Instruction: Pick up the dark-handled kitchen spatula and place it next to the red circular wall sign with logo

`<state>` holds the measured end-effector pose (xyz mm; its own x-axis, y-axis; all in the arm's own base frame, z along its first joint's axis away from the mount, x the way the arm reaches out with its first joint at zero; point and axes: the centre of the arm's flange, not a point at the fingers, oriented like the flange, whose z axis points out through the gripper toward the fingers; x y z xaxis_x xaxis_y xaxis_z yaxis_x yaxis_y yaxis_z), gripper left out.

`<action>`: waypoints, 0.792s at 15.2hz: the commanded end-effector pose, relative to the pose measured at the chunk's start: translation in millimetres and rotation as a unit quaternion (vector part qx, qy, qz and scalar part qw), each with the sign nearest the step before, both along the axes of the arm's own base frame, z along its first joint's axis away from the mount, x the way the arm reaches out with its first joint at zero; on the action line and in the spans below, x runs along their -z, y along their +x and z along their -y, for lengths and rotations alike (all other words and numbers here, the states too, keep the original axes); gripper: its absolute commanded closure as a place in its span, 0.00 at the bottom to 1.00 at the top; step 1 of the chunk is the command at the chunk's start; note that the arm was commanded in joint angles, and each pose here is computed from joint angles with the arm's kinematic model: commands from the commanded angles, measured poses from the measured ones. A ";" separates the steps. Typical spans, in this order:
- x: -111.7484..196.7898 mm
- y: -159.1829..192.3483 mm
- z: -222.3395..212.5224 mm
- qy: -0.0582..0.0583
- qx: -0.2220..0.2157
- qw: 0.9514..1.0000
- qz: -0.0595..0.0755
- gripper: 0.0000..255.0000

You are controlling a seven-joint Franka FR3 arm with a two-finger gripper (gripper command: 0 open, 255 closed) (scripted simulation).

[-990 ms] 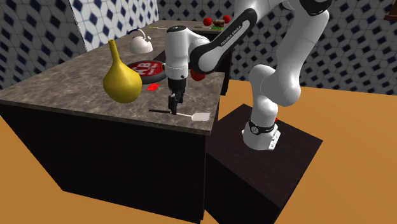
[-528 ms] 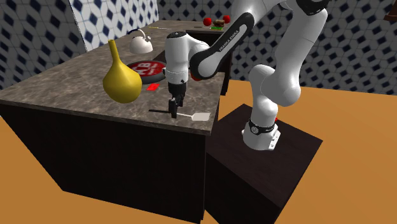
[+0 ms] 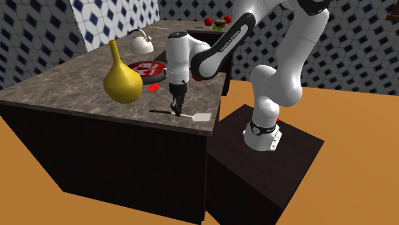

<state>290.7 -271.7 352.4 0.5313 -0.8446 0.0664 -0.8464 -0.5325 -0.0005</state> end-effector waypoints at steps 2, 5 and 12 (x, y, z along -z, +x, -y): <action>0.0 0.0 0.0 0.000 0.000 1.000 0.000 1.00; 0.0 0.0 0.0 0.000 0.000 1.000 0.000 1.00; -37.0 0.0 0.0 0.000 0.000 1.000 0.000 1.00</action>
